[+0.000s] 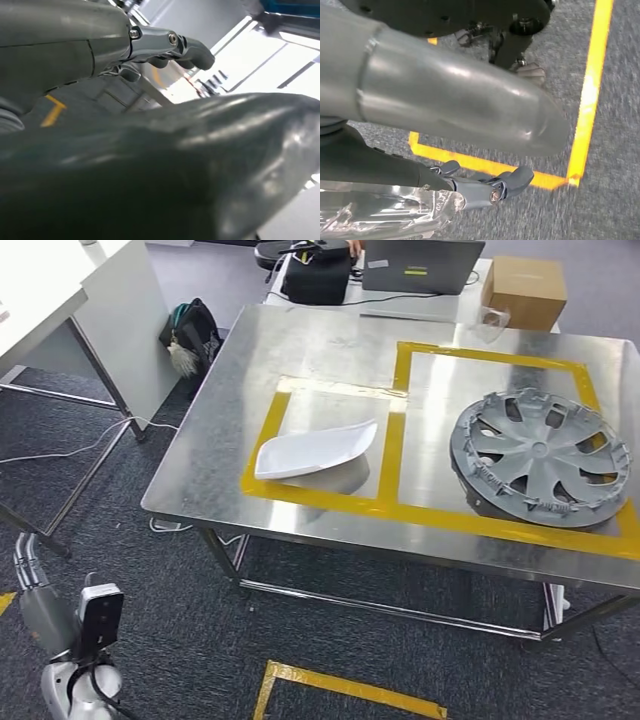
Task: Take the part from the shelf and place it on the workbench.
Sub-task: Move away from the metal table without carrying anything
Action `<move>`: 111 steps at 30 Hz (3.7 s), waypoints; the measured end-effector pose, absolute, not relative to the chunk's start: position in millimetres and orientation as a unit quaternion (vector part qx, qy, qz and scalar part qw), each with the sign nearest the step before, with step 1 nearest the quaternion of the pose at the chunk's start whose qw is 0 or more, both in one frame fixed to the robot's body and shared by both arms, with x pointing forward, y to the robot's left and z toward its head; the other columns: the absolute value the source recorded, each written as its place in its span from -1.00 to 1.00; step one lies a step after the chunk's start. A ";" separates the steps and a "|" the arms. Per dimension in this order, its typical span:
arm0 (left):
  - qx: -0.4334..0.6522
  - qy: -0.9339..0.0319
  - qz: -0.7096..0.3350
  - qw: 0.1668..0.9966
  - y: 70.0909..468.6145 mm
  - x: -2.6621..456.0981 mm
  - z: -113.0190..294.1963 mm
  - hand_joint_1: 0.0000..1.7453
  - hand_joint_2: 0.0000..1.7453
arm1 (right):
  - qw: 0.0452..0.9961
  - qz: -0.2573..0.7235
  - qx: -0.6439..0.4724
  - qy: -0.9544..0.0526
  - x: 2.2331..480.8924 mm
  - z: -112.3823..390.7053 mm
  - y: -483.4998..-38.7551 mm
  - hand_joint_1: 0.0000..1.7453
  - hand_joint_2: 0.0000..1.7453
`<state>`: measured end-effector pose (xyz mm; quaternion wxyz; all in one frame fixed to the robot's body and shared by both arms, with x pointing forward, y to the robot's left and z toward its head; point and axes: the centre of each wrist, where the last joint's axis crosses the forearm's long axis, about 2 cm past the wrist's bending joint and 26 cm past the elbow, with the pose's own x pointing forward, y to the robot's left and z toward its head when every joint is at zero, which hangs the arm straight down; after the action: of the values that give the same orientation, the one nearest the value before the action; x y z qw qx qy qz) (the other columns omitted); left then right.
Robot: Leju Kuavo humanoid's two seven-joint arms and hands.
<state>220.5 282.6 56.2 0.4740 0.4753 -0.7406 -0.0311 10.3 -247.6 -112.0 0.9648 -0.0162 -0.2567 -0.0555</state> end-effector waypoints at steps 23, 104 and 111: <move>0.314 -0.560 0.076 0.763 284.4 147.3 -68.4 -1.00 -1.00 | 0.952 -0.045 -0.012 -0.301 21.7 -111.0 -243.9 -1.00 -1.00; 0.076 -0.343 0.050 0.935 216.2 51.3 -104.1 -1.00 -1.00 | 0.962 -0.054 -0.007 -0.267 10.0 -114.0 -282.9 -1.00 -1.00; 0.063 -0.345 0.044 0.935 208.6 63.0 -101.3 -1.00 -1.00 | 0.963 -0.049 -0.010 -0.264 16.7 -113.8 -292.9 -1.00 -1.00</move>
<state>63.0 208.6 -101.3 0.9354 0.0635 -0.3450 0.0438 16.7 -292.9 -113.8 0.9633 -0.0095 -0.2638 -0.0491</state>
